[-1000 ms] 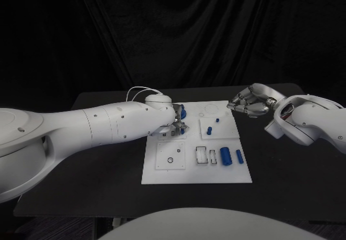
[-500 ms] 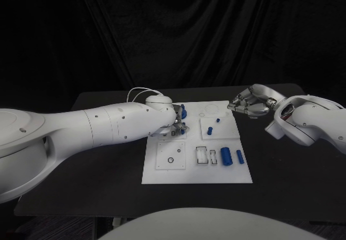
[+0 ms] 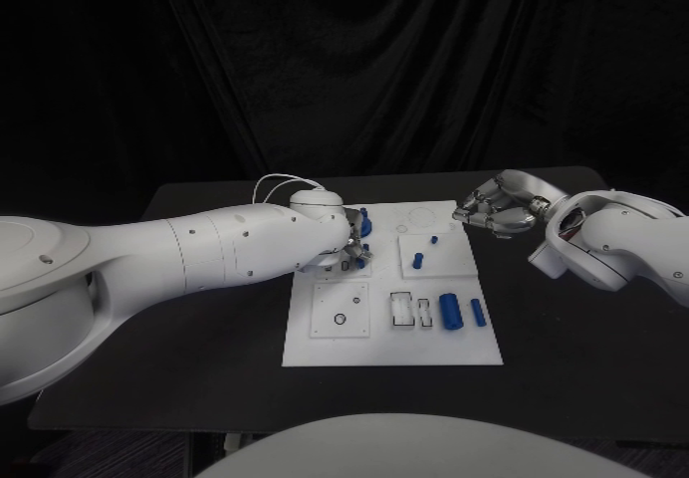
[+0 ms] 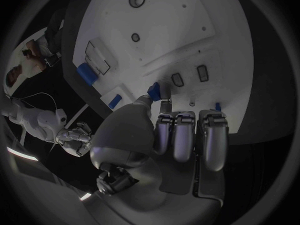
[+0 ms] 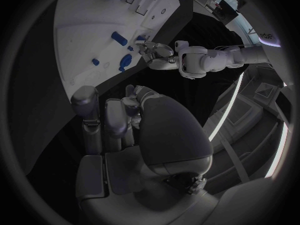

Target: Assemble the parts on the task board

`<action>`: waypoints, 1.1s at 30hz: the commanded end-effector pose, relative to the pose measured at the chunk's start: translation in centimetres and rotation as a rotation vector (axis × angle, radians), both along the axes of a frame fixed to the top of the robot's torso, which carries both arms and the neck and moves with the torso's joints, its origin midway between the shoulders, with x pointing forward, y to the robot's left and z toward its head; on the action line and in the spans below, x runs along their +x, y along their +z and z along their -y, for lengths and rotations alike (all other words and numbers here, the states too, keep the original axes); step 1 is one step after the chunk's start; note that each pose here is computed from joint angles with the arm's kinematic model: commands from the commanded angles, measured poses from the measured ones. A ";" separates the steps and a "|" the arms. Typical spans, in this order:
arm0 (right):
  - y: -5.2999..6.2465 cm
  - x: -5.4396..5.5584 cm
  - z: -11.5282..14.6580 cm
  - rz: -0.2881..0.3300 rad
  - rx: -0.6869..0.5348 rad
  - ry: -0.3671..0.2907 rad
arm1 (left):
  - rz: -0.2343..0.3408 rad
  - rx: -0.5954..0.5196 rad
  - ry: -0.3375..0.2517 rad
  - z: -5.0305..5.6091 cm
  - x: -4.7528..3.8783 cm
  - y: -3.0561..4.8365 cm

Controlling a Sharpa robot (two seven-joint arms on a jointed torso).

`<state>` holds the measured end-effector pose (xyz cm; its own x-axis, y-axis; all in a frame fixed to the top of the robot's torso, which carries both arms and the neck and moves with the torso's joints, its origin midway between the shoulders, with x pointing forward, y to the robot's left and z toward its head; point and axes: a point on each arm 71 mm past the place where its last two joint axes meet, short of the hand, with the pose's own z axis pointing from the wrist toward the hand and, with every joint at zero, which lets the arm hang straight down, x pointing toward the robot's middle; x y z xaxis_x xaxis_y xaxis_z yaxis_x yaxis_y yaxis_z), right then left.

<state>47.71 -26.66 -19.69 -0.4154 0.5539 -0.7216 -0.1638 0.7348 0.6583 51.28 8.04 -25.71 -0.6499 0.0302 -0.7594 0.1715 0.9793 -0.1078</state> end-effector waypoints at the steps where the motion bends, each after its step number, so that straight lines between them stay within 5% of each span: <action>1: -0.4 -0.1 0.1 -0.034 -0.015 -0.010 | -0.004 -0.006 -0.019 0.1 -0.14 -0.09; 13: -0.7 -0.1 0.2 -0.059 -0.026 -0.011 | -0.056 -0.043 0.033 -0.4 -0.31 -0.35; 33: -1.0 -0.2 0.6 -0.081 -0.036 -0.016 | -0.022 -0.077 0.077 -1.5 -0.20 -0.15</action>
<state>47.59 -27.03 -20.43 -0.4541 0.5383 -0.7100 -0.1229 0.7514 0.6483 51.11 9.63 -25.92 -0.6772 -0.0525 -0.7339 0.1017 0.9812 -0.1640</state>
